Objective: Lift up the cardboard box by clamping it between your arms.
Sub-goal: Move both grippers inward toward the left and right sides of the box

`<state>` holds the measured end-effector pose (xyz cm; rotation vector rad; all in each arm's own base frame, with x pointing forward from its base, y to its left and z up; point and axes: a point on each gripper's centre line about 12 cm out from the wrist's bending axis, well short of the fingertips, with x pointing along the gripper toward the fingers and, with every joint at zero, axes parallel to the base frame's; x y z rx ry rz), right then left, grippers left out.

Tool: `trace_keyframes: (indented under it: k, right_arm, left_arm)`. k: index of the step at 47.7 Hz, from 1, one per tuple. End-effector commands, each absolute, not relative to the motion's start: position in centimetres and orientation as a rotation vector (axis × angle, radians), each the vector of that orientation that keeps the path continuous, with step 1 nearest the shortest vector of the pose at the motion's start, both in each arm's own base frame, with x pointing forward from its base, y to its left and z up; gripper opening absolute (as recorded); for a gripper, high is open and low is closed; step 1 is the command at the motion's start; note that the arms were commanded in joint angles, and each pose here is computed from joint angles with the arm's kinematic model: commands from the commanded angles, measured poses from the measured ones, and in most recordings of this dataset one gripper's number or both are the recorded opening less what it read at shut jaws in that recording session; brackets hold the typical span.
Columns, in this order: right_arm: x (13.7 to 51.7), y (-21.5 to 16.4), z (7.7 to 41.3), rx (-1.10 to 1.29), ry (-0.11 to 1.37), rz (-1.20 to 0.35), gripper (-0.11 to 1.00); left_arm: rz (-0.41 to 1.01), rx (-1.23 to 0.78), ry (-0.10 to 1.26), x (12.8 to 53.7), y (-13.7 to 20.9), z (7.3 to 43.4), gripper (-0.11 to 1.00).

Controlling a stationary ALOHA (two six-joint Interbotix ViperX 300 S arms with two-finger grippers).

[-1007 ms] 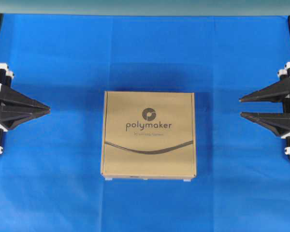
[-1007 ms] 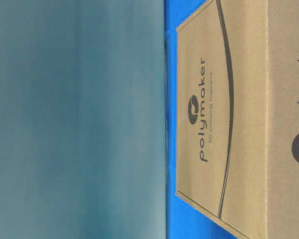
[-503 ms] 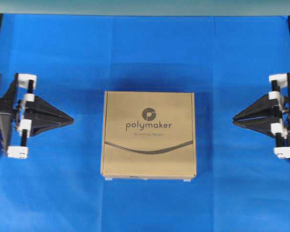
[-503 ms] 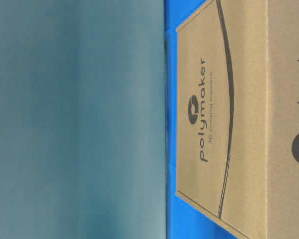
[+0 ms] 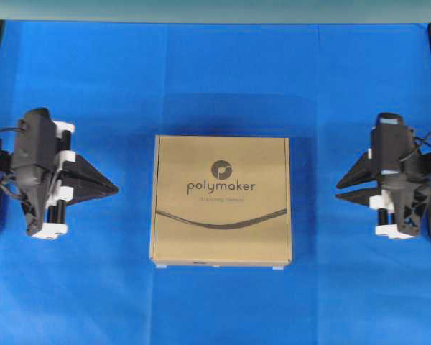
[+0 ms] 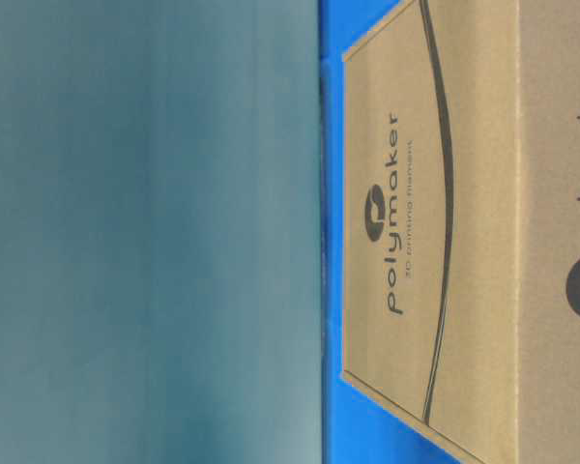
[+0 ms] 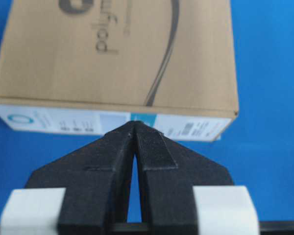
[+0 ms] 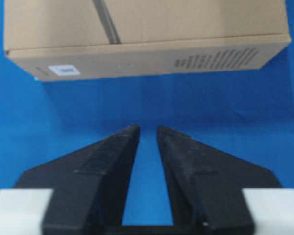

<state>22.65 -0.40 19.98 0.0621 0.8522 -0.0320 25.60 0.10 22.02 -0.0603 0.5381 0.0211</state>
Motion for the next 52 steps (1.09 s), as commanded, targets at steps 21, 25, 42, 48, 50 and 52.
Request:
trace_keyframes:
  k: [21, 25, 42, 48, 50, 52]
  right_arm:
    - [24.5, -0.7, 17.2, 0.054, 0.966, -0.039, 0.99]
    - [24.9, -0.7, 16.3, 0.053, 0.983, -0.039, 1.0]
    - [27.1, -1.1, 13.0, 0.053, 0.995, -0.051, 1.0]
    - [28.0, -1.2, 12.5, 0.046, 0.979, -0.049, 1.0]
    - [28.2, -1.2, 12.2, 0.042, 0.977, -0.047, 1.0]
    - [28.5, -1.2, 12.1, 0.034, 0.974, -0.043, 1.0]
  left_arm:
    - [0.041, -0.059, 0.659, 27.5, 0.6, 18.5, 0.86]
    - [0.041, -0.058, 0.685, 27.9, 0.7, 17.4, 0.87]
    - [0.04, -0.057, 0.751, 30.2, 0.7, 13.9, 0.87]
    - [0.038, -0.053, 0.756, 30.8, 0.7, 13.2, 0.87]
    - [0.038, -0.053, 0.754, 31.0, 0.7, 13.0, 0.87]
    - [0.038, -0.053, 0.753, 31.2, 0.7, 12.9, 0.87]
